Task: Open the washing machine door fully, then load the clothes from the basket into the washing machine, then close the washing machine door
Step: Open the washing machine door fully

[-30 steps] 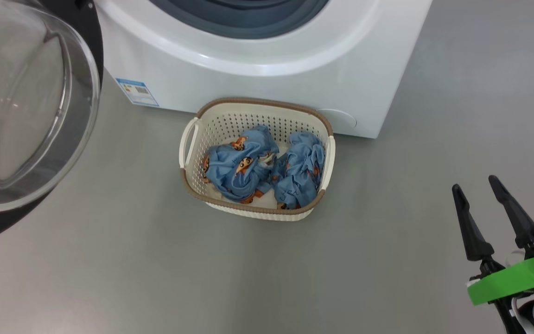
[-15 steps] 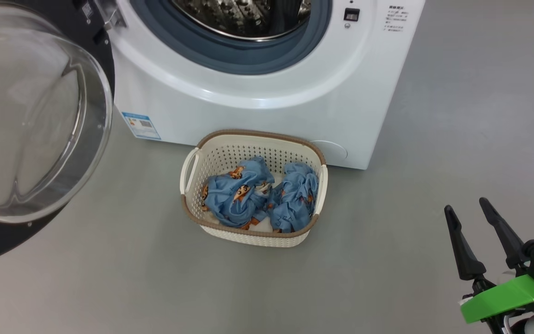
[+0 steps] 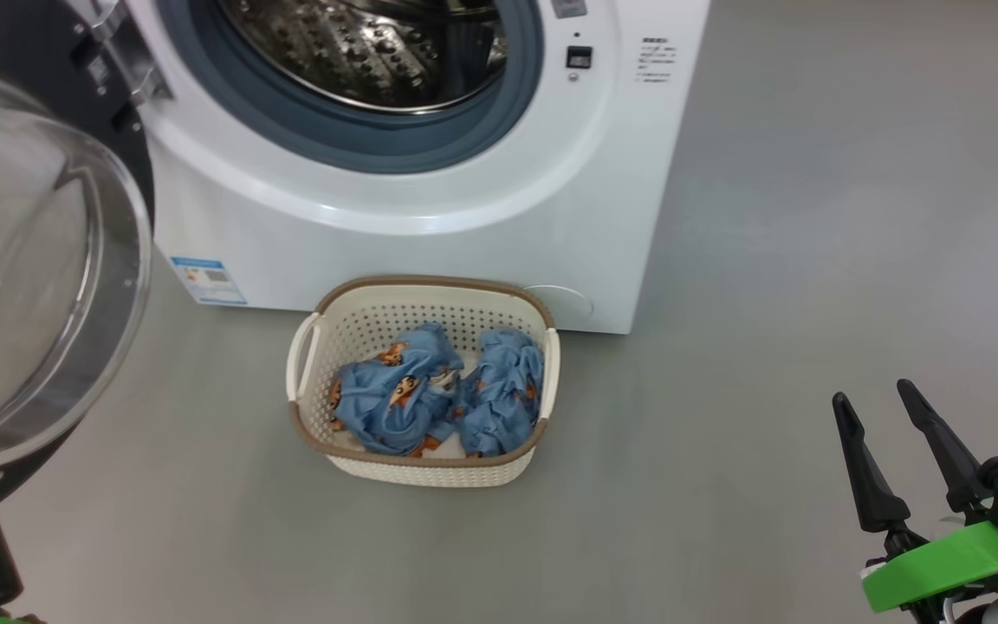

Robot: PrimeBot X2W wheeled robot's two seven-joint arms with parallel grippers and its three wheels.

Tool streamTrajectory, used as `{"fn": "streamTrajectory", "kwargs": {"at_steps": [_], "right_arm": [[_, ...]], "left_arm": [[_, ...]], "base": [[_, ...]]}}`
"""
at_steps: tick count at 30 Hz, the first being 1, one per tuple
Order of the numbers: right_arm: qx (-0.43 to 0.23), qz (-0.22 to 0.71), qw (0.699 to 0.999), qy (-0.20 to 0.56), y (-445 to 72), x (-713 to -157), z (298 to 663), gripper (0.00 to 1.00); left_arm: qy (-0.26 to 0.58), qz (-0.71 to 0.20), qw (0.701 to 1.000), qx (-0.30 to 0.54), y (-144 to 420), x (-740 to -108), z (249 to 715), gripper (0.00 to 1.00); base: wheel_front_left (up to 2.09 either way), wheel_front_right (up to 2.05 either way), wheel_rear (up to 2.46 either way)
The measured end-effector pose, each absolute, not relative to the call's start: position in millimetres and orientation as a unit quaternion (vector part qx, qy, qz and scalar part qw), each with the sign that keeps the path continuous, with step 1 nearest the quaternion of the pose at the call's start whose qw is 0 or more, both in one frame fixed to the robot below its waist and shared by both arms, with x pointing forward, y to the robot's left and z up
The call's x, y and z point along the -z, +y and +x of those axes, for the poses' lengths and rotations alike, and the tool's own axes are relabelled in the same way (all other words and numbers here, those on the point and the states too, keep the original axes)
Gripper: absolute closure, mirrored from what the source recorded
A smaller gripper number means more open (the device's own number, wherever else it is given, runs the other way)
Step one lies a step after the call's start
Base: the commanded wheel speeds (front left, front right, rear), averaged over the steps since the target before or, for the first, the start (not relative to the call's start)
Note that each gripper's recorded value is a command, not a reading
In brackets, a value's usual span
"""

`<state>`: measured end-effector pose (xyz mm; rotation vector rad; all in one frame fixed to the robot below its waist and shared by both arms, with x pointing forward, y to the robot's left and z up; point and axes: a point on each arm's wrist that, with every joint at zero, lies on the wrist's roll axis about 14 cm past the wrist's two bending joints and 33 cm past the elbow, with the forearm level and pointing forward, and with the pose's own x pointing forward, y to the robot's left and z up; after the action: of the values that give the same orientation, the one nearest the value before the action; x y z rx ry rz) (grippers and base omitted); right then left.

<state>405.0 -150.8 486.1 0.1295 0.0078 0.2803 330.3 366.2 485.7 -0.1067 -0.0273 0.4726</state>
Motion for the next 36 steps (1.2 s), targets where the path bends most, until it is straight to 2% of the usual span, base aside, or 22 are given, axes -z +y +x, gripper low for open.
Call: {"fn": "streamTrajectory", "kwargs": {"at_steps": [16, 36], "right_arm": [[-0.076, 0.067, 0.995, 0.009, -190.7, -483.4, 366.2, 0.00], [-0.041, 0.067, 0.997, 0.003, -212.1, -486.5, 352.1, 0.00]], "left_arm": [[-0.008, -0.056, 0.993, -0.108, 287.1, -484.1, 371.6, 0.00], [-0.003, -0.068, 0.998, -0.014, 219.8, -481.2, 391.3, 0.00]], "base": [[0.00, 0.00, 0.00], [0.00, 0.00, 0.00]]}}
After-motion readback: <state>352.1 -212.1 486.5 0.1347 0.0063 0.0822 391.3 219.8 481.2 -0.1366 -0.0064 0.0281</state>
